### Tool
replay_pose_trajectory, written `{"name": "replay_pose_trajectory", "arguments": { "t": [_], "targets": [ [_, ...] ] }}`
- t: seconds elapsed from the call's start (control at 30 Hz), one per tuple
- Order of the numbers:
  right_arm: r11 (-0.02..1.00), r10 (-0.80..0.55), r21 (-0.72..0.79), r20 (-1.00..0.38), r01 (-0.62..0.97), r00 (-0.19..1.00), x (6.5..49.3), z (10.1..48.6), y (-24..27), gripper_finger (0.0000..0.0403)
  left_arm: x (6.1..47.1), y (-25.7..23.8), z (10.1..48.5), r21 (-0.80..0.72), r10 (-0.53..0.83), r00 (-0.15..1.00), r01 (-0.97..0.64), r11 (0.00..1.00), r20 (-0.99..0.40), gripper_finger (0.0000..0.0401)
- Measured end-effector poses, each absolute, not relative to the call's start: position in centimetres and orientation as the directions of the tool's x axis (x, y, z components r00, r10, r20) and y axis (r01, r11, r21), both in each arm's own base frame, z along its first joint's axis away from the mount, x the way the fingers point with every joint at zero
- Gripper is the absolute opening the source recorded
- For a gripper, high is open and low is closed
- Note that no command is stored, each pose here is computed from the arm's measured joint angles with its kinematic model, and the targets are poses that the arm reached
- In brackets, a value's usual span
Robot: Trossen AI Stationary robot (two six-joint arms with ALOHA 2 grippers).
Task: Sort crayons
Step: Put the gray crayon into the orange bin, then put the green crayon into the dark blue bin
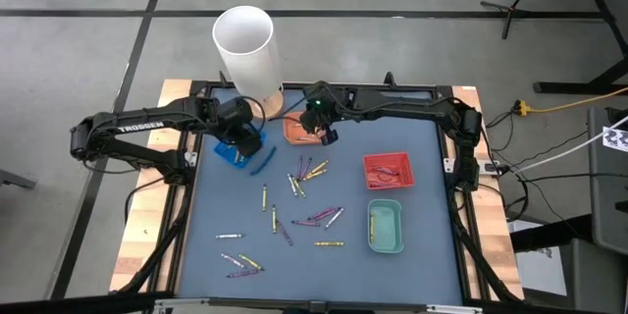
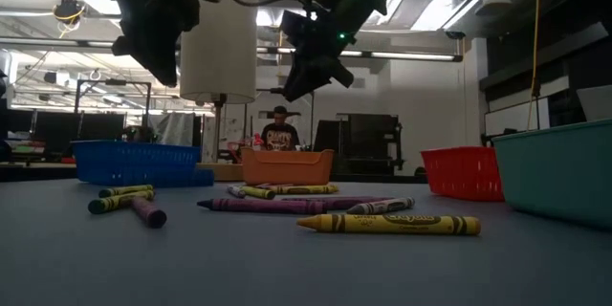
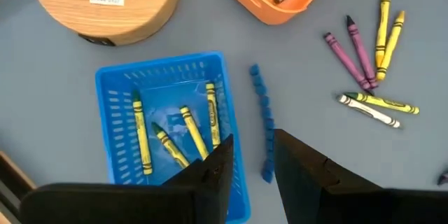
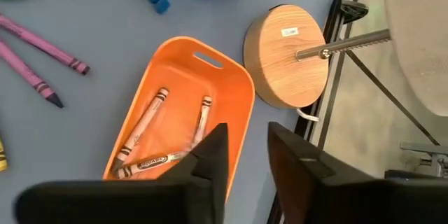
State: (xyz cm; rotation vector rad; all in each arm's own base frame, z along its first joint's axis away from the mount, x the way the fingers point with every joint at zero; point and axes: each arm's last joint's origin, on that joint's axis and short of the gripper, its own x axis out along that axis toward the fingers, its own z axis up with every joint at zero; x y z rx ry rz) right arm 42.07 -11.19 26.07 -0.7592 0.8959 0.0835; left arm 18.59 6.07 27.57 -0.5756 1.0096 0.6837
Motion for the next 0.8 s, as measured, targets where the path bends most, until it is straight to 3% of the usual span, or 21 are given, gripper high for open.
{"name": "replay_pose_trajectory", "arguments": {
  "t": [0.27,0.47,0.8],
  "targets": [
    [0.734,-0.289,-0.58,-0.737,-0.352,0.611,41.9,26.0,-11.3,0.0137,19.0,4.4,27.6,-0.189,0.212,0.383,-0.776,0.602,-0.899,0.0085],
    [0.724,-0.387,-0.588,-0.779,-0.36,0.494,40.7,26.1,-11.4,0.0138,19.5,2.4,27.5,-0.259,0.17,0.401,-0.806,0.532,-0.9,0.0085],
    [0.817,-0.347,-0.477,-0.856,-0.325,0.383,35.4,30.7,-10.0,0.0138,22.1,-1.8,25.5,-0.306,0.068,0.377,-0.833,0.461,-0.924,0.0085]
  ]
}}
